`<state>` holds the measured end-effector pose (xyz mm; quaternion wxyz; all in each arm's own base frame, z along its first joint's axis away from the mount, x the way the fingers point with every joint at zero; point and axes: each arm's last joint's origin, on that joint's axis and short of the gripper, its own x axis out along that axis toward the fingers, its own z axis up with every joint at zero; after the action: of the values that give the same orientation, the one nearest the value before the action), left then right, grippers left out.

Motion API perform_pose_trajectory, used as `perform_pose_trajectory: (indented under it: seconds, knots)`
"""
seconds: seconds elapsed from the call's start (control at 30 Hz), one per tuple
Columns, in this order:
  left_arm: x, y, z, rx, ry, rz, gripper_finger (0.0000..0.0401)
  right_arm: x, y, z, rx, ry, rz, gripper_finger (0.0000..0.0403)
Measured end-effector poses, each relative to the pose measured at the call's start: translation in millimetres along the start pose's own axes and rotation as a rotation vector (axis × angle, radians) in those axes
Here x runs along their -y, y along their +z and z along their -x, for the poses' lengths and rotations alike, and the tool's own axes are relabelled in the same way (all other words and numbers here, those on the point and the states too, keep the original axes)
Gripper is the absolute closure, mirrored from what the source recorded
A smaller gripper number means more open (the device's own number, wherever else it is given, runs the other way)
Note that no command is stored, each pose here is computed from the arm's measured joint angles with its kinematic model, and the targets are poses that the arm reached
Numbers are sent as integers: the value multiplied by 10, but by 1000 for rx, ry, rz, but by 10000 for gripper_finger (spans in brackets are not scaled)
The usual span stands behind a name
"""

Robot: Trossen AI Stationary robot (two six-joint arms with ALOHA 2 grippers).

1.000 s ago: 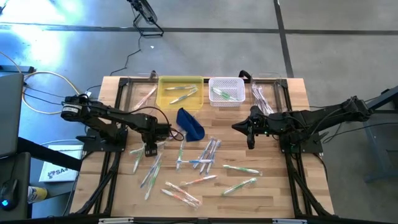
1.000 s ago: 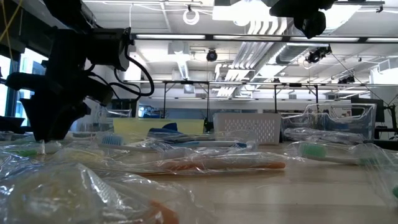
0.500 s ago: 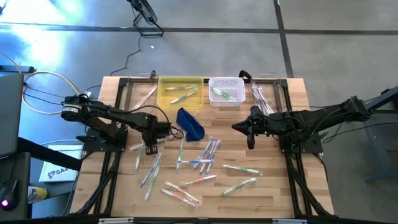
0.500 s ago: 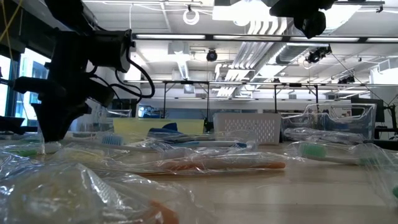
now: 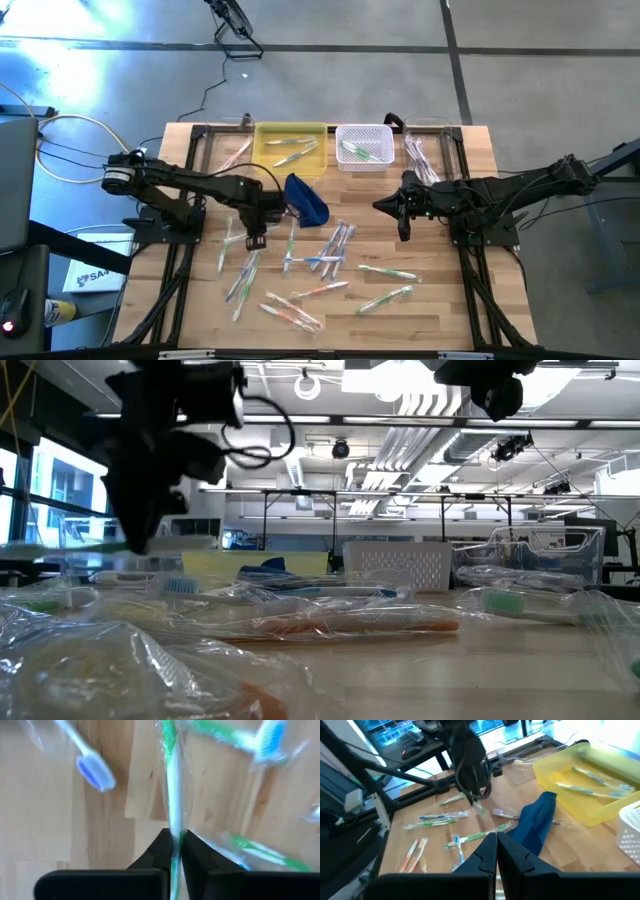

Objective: Pick & Place Toothbrushes
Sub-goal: Put the green toothbrush into the white bin

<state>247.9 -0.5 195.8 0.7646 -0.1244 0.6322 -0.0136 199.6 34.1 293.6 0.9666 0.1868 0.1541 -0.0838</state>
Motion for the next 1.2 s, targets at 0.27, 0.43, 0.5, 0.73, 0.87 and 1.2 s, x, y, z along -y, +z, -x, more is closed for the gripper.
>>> perform_pose_trajectory:
  seconds: [0.27, 0.43, 0.5, 0.73, 0.87, 1.2]
  knots:
    - [177, 445, 616, 241, -1, -117, 386, -46, 12, 59, -55, 180, -7, 398]
    - [226, 681, 1143, 433, 39, -198, 386, -54, 66, 149, -25, 233, -16, 398]
    - [200, 758, 1362, 517, 61, -226, 386, -50, 81, 171, -4, 229, -21, 398]
    - [7, 945, 1984, 810, 163, -301, 386, -49, 141, 236, 52, 230, -27, 398]
    - [-49, 1062, 2211, 1033, 165, -365, 386, -48, 165, 234, 86, 220, -5, 398]
    - [-30, 1197, 2466, 1337, 123, -475, 386, -45, 260, 243, 211, 161, 41, 398]
